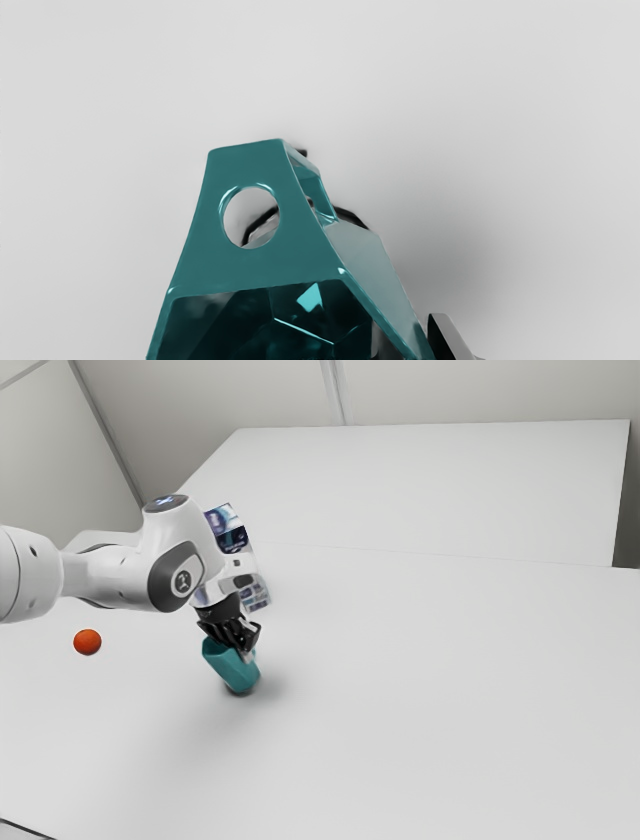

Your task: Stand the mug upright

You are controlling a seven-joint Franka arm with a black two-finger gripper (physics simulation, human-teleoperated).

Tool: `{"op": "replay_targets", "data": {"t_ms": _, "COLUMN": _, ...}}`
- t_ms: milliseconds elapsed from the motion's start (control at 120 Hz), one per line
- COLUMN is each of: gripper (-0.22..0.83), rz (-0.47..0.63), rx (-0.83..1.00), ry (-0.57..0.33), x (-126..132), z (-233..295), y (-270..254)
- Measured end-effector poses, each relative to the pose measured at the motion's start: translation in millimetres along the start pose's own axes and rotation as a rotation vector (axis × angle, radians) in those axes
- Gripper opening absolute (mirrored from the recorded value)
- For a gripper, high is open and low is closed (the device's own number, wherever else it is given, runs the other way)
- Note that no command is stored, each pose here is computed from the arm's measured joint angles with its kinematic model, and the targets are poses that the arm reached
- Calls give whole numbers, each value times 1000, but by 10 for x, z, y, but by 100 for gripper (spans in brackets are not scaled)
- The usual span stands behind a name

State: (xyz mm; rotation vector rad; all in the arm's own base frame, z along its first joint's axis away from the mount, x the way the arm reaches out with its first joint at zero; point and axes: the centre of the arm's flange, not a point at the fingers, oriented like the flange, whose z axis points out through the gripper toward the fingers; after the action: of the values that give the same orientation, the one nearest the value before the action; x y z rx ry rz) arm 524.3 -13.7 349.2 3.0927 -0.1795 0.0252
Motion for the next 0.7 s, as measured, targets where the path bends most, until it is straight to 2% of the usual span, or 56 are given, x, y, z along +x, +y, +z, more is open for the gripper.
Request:
{"op": "replay_targets", "data": {"t_ms": 233, "gripper": 9, "rz": 5, "rx": 0, "ry": 11, "x": 6, "z": -51, "y": 3}}
{"op": "replay_targets", "data": {"t_ms": 475, "gripper": 41, "rz": 27, "rx": 6, "ry": 29, "x": 22, "z": -141, "y": 89}}
{"op": "replay_targets", "data": {"t_ms": 700, "gripper": 53, "rz": 45, "rx": 15, "ry": 50, "x": 29, "z": -254, "y": 170}}
